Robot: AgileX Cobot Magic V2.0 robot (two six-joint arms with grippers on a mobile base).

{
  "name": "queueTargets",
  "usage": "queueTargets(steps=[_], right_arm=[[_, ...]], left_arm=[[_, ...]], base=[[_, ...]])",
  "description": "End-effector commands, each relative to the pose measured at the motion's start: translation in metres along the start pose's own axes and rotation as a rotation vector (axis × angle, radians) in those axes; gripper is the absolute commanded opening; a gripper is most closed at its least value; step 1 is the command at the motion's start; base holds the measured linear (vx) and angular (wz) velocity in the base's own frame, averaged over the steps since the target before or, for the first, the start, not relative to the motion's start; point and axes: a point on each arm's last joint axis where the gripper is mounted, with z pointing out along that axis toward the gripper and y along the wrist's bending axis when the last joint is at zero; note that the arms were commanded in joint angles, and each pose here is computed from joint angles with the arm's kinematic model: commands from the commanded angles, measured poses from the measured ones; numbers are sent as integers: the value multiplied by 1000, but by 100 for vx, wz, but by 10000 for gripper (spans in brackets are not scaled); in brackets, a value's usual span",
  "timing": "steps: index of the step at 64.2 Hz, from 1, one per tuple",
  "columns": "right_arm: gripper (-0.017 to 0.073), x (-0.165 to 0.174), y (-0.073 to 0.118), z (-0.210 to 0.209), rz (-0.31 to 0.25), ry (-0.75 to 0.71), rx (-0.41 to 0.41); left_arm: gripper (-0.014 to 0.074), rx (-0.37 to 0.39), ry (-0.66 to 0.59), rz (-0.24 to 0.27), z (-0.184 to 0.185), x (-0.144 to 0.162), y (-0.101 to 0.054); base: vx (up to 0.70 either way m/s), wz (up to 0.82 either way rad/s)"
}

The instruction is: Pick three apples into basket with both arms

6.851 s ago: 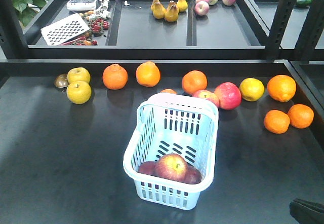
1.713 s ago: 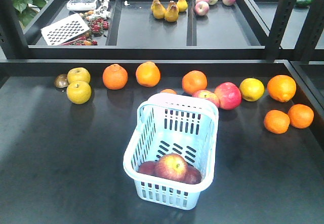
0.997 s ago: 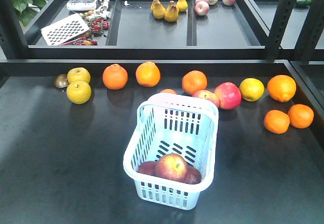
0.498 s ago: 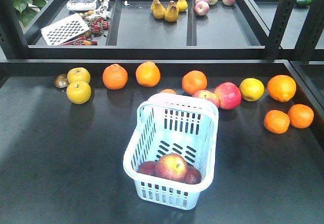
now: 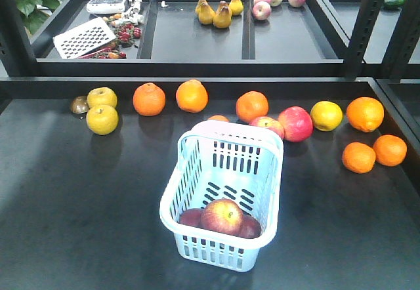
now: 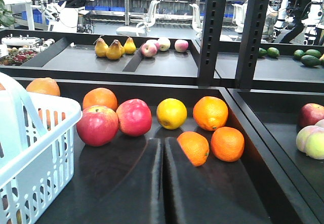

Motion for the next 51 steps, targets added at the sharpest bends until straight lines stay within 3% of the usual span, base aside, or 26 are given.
queueTargets(steps=[1,51], right_arm=[[-4,-3,-1,-1,-12,-78,15],[-4,-3,-1,-1,-11,-78,15]], left_arm=[[-6,14,-84,-3,-1,-6,-1],[-6,14,-84,-3,-1,-6,-1]], base=[[0,0],[0,0]])
